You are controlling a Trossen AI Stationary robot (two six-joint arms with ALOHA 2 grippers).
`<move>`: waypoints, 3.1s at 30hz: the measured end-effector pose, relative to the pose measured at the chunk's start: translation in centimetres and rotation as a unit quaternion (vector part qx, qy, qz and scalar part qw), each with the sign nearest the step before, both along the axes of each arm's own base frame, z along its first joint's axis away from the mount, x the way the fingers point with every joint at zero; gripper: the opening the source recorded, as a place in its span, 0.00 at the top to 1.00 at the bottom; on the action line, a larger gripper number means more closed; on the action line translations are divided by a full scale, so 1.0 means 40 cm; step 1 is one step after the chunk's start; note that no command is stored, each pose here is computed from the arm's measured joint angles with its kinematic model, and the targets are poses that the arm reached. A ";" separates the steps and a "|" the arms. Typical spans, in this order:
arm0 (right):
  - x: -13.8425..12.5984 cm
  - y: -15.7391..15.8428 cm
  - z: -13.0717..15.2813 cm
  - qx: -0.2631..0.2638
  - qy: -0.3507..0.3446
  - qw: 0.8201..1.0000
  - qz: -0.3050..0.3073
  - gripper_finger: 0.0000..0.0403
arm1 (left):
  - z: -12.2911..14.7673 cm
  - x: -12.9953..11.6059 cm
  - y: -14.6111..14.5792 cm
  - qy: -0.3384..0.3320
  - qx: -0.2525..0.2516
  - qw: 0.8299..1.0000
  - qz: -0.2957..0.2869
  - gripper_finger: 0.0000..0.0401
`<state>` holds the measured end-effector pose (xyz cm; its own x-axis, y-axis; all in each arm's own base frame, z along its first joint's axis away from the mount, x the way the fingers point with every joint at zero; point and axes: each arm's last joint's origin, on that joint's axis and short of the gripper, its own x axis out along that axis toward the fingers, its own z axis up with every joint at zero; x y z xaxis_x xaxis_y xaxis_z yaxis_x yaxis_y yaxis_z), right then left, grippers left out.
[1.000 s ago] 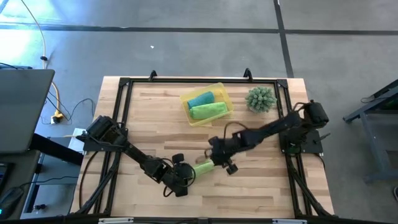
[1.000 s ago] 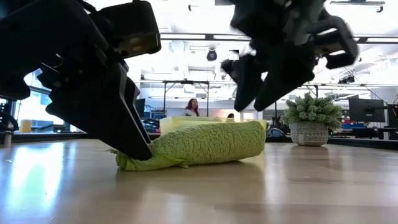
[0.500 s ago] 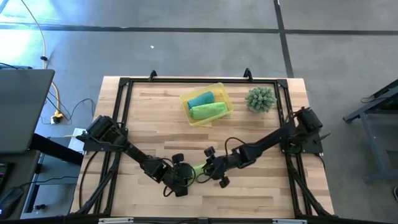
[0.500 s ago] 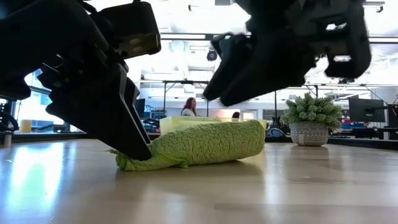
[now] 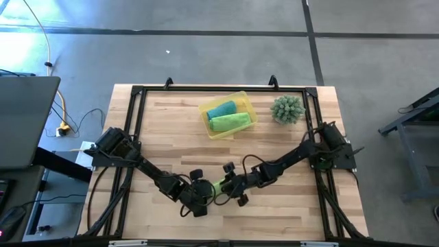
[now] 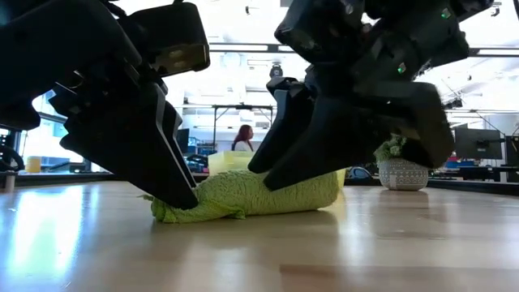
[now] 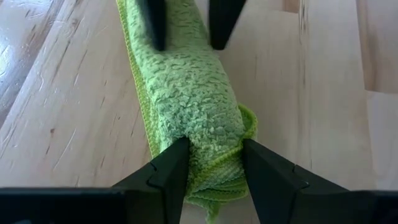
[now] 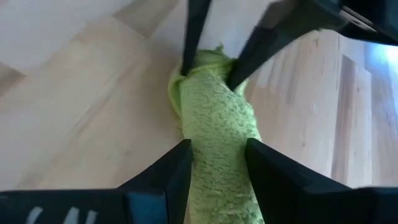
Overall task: Roll microfiber towels into tight, uniform cylinder then place into a basket
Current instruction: Put the light green microfiber cloth into the bin
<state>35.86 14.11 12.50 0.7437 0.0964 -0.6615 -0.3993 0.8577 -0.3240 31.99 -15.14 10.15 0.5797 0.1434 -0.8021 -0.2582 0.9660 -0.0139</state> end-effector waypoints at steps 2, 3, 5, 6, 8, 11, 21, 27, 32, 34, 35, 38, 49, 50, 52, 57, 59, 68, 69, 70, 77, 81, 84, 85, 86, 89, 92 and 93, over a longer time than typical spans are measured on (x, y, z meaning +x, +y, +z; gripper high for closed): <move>0.003 -0.008 0.000 -0.001 0.001 1.000 -0.004 0.64 | 0.000 0.000 0.000 0.000 0.000 1.000 0.000 0.65; 0.005 -0.011 -0.003 0.000 0.002 1.000 -0.005 0.64 | 0.000 0.000 0.000 0.000 0.000 1.000 -0.001 0.65; 0.008 -0.014 -0.011 0.003 0.006 1.000 -0.005 0.64 | 0.001 0.000 0.000 0.001 0.004 1.000 -0.006 0.65; 0.009 -0.014 -0.019 0.002 0.008 1.000 -0.004 0.64 | 0.002 0.000 0.000 0.001 0.004 1.000 -0.007 0.65; 0.011 -0.013 -0.037 -0.002 0.015 1.000 -0.002 0.64 | 0.003 0.000 0.000 0.001 0.003 1.000 -0.008 0.65; 0.015 -0.011 -0.057 -0.010 0.019 1.000 0.003 0.64 | 0.012 -0.005 0.002 0.006 0.006 1.000 -0.018 0.65; 0.026 -0.045 -0.081 0.038 0.047 0.998 -0.022 0.72 | 0.093 -0.048 0.010 0.034 -0.006 0.999 -0.036 0.65; 0.033 -0.075 -0.084 0.064 0.058 0.996 -0.036 0.93 | 0.147 -0.081 0.001 0.038 -0.044 0.998 -0.026 0.65; 0.037 -0.091 -0.081 0.087 0.062 0.993 -0.048 0.97 | 0.182 -0.096 -0.017 0.009 -0.063 0.998 -0.020 0.65; 0.037 -0.103 -0.073 0.090 0.065 0.992 -0.059 0.98 | 0.189 -0.099 -0.022 0.002 -0.069 0.998 -0.016 0.65; 0.036 -0.110 -0.063 0.092 0.064 0.992 -0.066 0.99 | 0.191 -0.101 -0.025 0.001 -0.071 0.997 -0.014 0.65; 0.029 -0.136 -0.033 0.090 0.069 0.989 -0.089 0.99 | 0.199 -0.106 -0.032 -0.007 -0.079 0.997 -0.010 0.65; -0.013 -0.223 0.079 0.029 0.067 0.975 -0.210 1.00 | 0.212 -0.086 0.011 -0.099 0.140 0.984 0.054 0.65; -0.016 -0.228 0.091 0.037 0.061 0.974 -0.217 1.00 | 0.214 -0.081 0.023 -0.102 0.166 0.979 0.062 0.65; -0.017 -0.235 0.117 0.058 0.043 0.970 -0.232 1.00 | 0.218 -0.070 0.046 -0.106 0.204 0.970 0.076 0.65; -0.023 -0.248 0.173 0.089 0.000 0.962 -0.258 1.00 | 0.229 -0.033 0.101 -0.109 0.238 0.961 0.086 0.67; -0.025 -0.249 0.183 0.084 -0.009 0.960 -0.266 1.00 | 0.235 -0.019 0.123 -0.111 0.253 0.957 0.088 0.69; -0.027 -0.249 0.189 0.089 -0.017 0.957 -0.275 1.00 | 0.248 0.020 0.210 -0.114 0.266 0.950 0.115 0.77; -0.027 -0.249 0.189 0.089 -0.016 0.957 -0.275 1.00 | 0.246 0.022 0.215 -0.111 0.260 0.953 0.111 0.77; -0.027 -0.249 0.189 0.089 -0.016 0.957 -0.275 1.00 | 0.245 0.022 0.219 -0.107 0.253 0.956 0.106 0.78; -0.027 -0.249 0.191 0.091 -0.019 0.957 -0.276 1.00 | 0.219 -0.006 0.216 -0.042 0.244 0.965 0.087 0.82; -0.027 -0.249 0.196 0.093 -0.022 0.957 -0.276 1.00 | 0.198 -0.039 0.214 0.014 0.222 0.970 0.100 0.84; -0.027 -0.249 0.197 0.093 -0.023 0.957 -0.275 1.00 | 0.192 -0.055 0.196 0.026 0.210 0.972 0.106 0.85; -0.027 -0.250 0.197 0.093 -0.023 0.956 -0.276 1.00 | 0.192 -0.057 0.188 0.022 0.208 0.972 0.104 0.86; -0.027 -0.251 0.197 0.093 -0.023 0.956 -0.276 1.00 | 0.193 -0.057 0.179 0.017 0.207 0.973 0.100 0.86; -0.027 -0.254 0.197 0.093 -0.023 0.956 -0.278 1.00 | 0.202 -0.048 0.151 -0.020 0.207 0.975 0.082 0.87; -0.026 -0.260 0.197 0.093 -0.023 0.955 -0.281 1.00 | 0.221 -0.026 0.121 -0.078 0.205 0.974 0.053 0.87; -0.026 -0.261 0.197 0.093 -0.023 0.955 -0.282 1.00 | 0.229 -0.018 0.114 -0.098 0.210 0.972 0.046 0.87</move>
<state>34.82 3.67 20.38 0.7404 -0.2155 -0.6367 0.1539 0.9764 -0.1515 31.28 -10.59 19.33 0.6854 0.4918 -0.5370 -0.3756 0.8706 0.3178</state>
